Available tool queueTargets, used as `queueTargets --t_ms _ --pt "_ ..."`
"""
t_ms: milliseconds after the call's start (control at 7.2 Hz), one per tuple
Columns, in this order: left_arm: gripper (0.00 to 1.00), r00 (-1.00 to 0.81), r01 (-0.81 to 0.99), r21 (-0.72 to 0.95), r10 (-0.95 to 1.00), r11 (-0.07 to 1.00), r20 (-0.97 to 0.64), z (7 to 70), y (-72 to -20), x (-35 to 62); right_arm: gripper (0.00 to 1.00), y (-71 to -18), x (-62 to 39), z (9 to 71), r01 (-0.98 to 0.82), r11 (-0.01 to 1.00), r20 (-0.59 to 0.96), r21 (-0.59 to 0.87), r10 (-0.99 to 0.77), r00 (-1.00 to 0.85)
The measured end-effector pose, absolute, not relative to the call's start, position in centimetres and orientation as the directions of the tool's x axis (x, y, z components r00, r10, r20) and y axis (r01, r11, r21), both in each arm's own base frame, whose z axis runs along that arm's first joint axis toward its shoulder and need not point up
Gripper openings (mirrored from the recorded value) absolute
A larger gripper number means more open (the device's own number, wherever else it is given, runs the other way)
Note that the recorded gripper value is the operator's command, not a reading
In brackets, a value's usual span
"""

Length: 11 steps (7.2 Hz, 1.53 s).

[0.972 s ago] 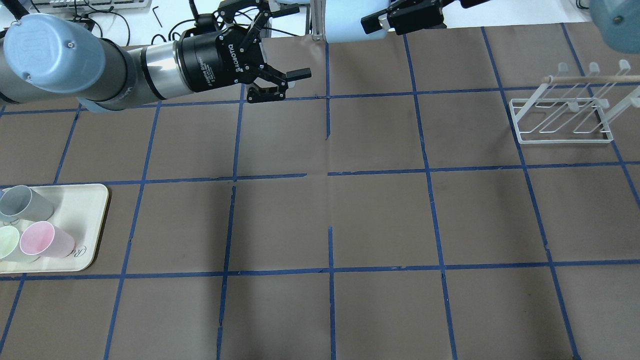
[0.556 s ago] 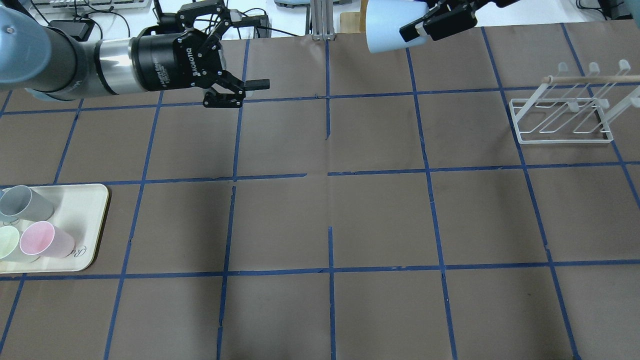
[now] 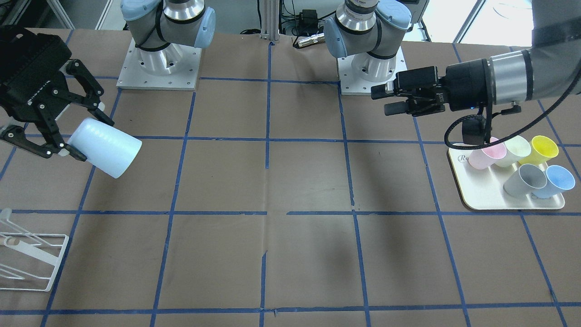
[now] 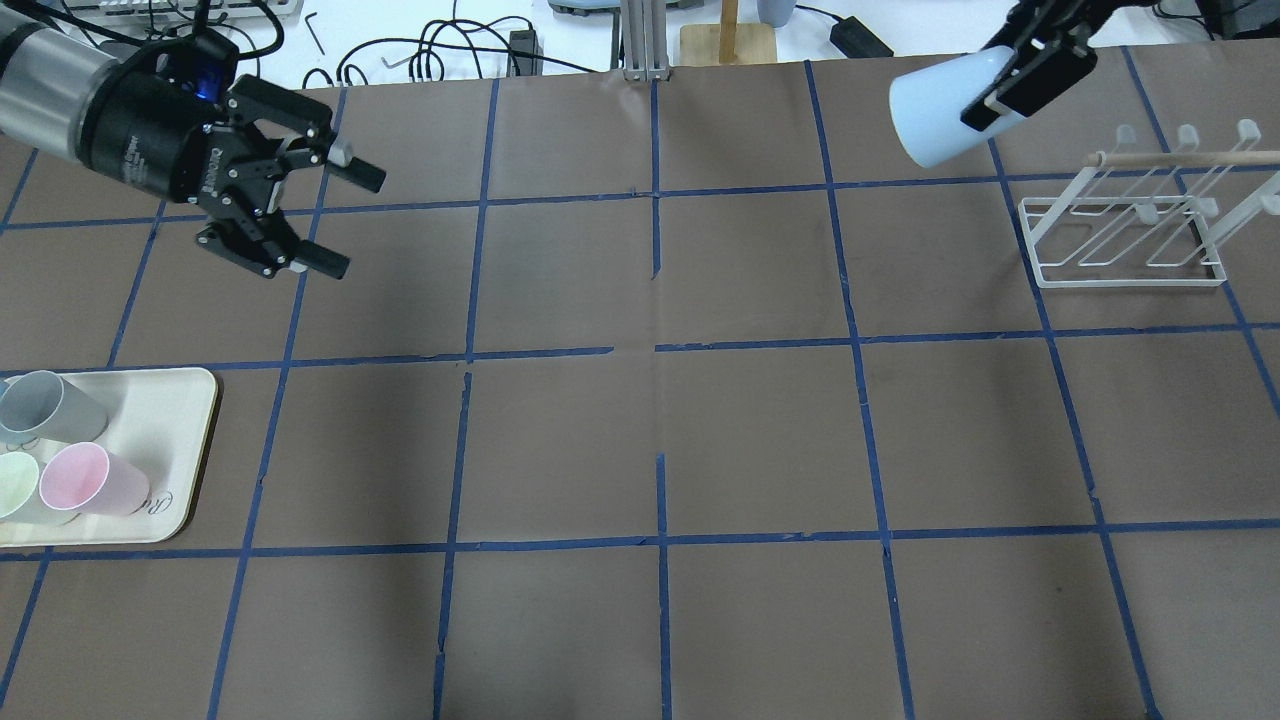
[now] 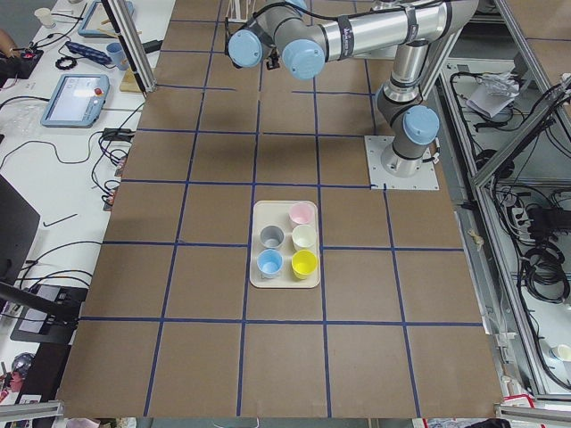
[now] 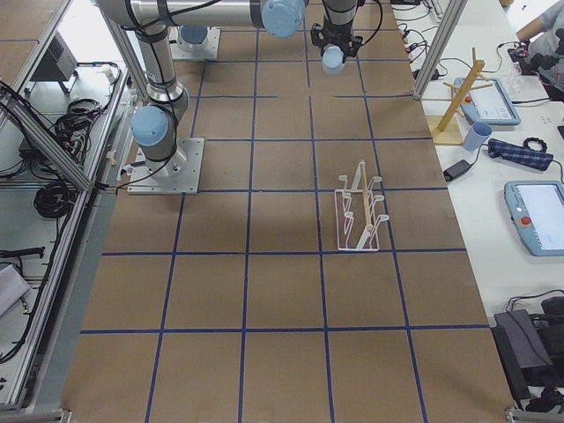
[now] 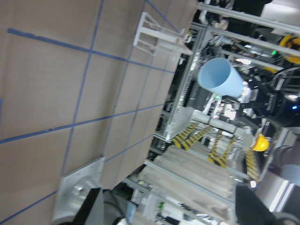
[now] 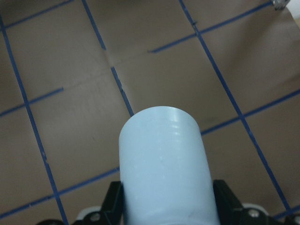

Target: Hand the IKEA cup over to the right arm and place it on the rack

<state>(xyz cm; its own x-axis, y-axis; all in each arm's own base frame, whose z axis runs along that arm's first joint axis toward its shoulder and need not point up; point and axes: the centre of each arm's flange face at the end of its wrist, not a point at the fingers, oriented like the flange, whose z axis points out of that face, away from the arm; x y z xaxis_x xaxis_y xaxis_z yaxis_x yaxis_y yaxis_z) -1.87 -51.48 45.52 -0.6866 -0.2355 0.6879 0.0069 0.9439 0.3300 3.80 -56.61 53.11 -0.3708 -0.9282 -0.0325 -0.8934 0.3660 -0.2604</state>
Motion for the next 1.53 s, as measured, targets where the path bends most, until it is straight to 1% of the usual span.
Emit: queueTargets --t_ms 139,278,417,556,833,972,1250,1528 --pt "1.00 -0.829 0.006 0.323 -0.176 0.946 0.531 46.2 -50.9 -0.3 0.23 -57.0 1.0 51.9 -0.930 0.340 -0.018 -0.137 -0.940 -0.341" --pt "1.00 -0.925 0.010 0.296 -0.104 0.955 0.366 46.8 -50.8 1.0 0.23 -57.6 -2.2 50.5 -0.946 0.321 -0.024 -0.038 -0.947 -0.320" --pt "1.00 -0.971 0.018 0.256 -0.044 0.966 0.234 46.9 -51.4 1.9 0.24 -58.4 -5.5 49.0 -0.952 0.305 -0.036 0.037 -0.951 -0.306" --pt "1.00 -0.985 0.026 0.226 -0.013 0.974 0.171 46.4 -52.2 2.3 0.24 -59.4 -8.0 47.2 -0.951 0.296 -0.043 0.093 -0.953 -0.301" --pt "1.00 -0.992 0.036 0.186 0.013 0.982 0.123 45.3 -53.5 0.5 0.24 -61.7 -11.2 43.7 -0.931 0.298 -0.030 0.209 -0.950 -0.310" --pt "1.00 -0.996 0.024 0.155 0.011 0.988 0.085 45.1 -53.4 -2.6 0.24 -62.6 -12.2 42.1 -0.918 0.300 -0.028 0.257 -0.948 -0.318" --pt "1.00 -0.999 -0.011 0.078 -0.014 0.997 0.041 45.2 -52.4 -7.1 0.24 -63.1 -12.6 40.5 -0.904 0.319 -0.034 0.285 -0.939 -0.343" --pt "1.00 -0.999 -0.023 0.046 -0.025 0.999 0.035 46.0 -51.3 -8.3 0.24 -63.4 -12.2 39.7 -0.894 0.347 -0.037 0.282 -0.928 -0.372"
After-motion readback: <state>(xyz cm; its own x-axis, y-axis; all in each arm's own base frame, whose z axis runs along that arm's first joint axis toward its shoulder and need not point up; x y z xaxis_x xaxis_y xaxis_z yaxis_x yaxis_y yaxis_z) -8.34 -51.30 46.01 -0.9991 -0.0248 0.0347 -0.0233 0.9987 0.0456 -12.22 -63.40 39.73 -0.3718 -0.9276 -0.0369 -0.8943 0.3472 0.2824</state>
